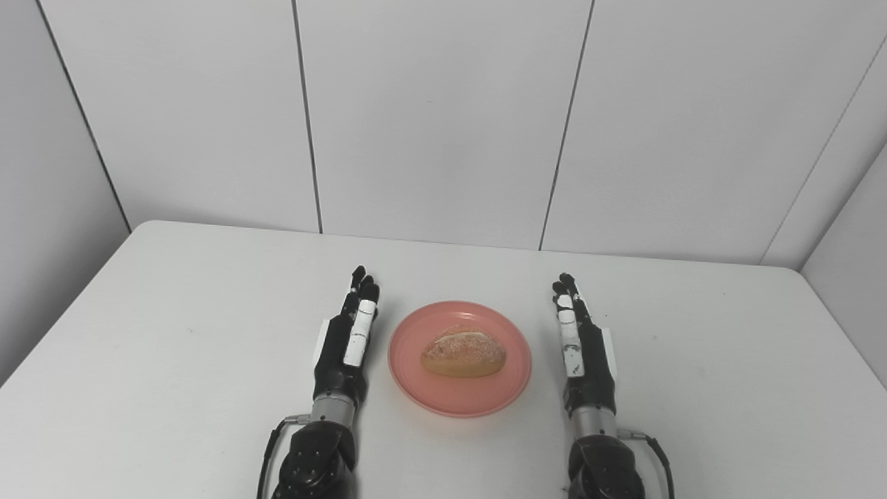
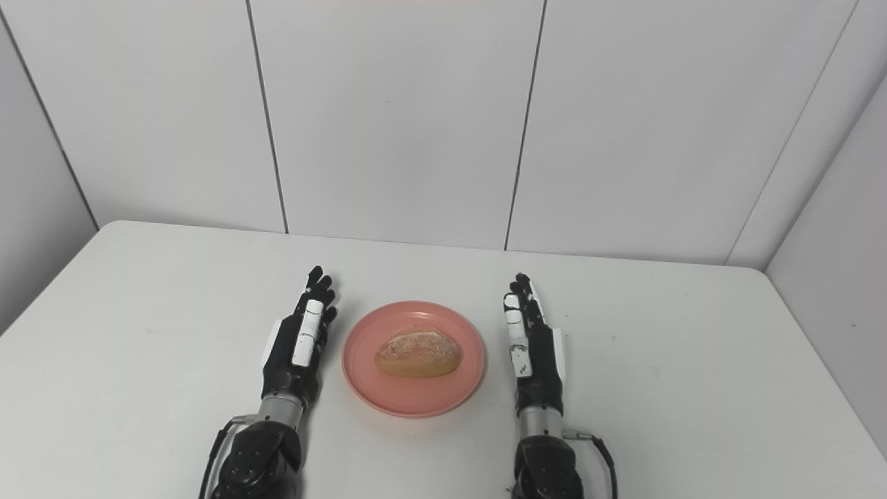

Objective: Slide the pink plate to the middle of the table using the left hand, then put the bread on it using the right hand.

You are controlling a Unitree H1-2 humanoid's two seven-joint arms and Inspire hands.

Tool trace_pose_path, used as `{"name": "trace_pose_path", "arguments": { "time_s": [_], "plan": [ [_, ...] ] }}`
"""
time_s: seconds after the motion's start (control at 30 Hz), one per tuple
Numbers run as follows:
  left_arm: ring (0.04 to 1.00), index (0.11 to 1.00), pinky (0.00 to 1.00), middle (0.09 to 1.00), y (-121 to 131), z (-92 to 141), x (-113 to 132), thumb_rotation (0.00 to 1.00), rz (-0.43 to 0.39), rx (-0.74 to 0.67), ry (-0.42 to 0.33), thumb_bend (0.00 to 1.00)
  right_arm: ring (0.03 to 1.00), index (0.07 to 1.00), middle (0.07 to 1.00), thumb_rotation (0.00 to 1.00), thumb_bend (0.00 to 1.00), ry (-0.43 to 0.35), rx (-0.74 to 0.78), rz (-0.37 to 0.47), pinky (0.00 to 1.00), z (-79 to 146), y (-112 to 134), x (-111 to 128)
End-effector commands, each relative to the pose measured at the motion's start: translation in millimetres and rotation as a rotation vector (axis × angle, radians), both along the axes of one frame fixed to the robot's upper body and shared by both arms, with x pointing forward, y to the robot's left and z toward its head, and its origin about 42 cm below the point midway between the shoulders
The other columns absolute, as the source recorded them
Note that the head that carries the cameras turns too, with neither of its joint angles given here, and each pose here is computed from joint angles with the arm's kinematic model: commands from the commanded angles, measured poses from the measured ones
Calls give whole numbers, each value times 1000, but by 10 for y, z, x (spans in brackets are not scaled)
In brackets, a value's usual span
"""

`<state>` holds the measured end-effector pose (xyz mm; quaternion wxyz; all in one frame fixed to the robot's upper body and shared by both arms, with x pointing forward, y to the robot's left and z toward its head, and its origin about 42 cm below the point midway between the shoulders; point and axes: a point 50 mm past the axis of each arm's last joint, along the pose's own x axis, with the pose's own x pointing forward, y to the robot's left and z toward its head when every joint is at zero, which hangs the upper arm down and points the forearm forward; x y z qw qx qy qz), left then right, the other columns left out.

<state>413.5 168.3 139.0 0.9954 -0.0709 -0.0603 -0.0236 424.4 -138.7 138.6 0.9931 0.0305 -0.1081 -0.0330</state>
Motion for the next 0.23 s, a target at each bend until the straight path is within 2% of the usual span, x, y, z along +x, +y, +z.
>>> {"name": "trace_pose_path", "arguments": {
  "time_s": [0.0,0.2],
  "plan": [
    [1000,1000,1000,1000,-3,56,2,865,-19,23,-3,807,998,991,983,1000,874,11,8,-8,1000,-191,-15,-98],
    [1000,1000,1000,1000,-4,79,-8,848,-13,35,-4,781,1000,1000,1000,1000,889,31,-15,-5,1000,-271,15,-116]
  ]
}}
